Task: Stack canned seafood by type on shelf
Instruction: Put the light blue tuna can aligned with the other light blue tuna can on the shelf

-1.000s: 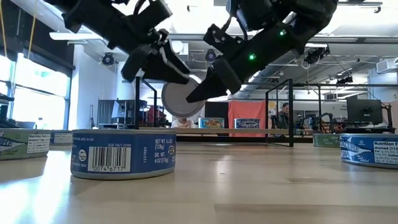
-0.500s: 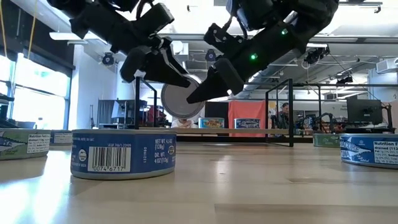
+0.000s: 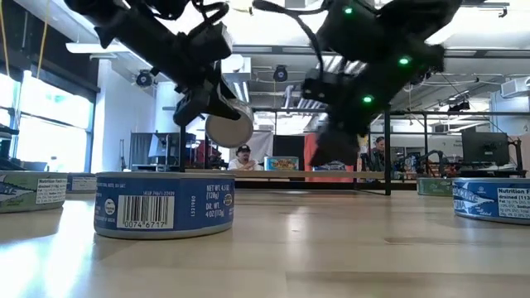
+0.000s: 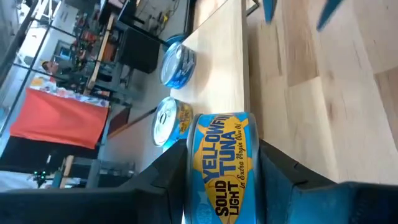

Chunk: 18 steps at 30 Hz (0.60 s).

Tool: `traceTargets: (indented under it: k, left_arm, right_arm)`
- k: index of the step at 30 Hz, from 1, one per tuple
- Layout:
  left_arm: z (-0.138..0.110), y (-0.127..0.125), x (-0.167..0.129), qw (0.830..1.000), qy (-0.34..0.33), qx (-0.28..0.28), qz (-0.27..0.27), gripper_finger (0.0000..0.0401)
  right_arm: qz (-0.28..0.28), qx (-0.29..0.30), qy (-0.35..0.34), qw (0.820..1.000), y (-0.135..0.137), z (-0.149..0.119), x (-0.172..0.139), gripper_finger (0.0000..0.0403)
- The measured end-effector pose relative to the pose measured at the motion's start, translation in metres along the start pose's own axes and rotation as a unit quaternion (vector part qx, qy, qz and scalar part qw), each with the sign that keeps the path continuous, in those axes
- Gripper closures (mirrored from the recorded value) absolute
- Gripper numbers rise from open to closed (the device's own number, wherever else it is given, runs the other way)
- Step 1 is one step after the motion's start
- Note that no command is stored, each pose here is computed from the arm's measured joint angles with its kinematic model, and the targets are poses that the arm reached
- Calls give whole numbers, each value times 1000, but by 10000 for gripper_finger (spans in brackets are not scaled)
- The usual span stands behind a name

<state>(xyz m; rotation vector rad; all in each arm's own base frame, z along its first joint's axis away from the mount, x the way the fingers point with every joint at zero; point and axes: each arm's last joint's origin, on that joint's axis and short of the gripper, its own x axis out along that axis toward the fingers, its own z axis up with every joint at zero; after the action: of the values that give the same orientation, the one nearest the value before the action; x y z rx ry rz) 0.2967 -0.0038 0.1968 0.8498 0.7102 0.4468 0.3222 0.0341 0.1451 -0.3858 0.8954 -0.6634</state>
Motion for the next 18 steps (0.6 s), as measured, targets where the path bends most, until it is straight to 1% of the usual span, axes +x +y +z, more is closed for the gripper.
traceTargets:
  k: [2,4,7,8,11,13,15,18]
  left_arm:
    - [2,-1,-1,1000,-16,-8,-10,276]
    - [7,0,-1,998,-52,-24,-30,276]
    - [11,5,2,989,-113,-67,-70,276]
    - [11,7,4,986,-124,-76,-75,276]
    - [8,21,13,983,-144,-102,-49,276]
    - [8,31,24,976,-182,-111,-36,276]
    - [5,35,38,976,-192,-97,-35,276]
    - [3,37,66,981,-175,-76,-33,276]
  right_arm:
    - [-26,-18,10,999,3,-7,-13,212]
    - [-44,-27,11,999,4,-13,-27,221]
    - [-65,-28,8,997,-1,-19,-49,234]
    - [-70,-22,6,997,-4,-22,-57,238]
    - [-85,5,-6,996,-12,-28,-77,246]
    - [-101,19,-22,994,-18,-30,-88,249]
    - [-118,30,-42,992,-22,-32,-95,249]
    - [-134,49,-64,988,-27,-32,-102,249]
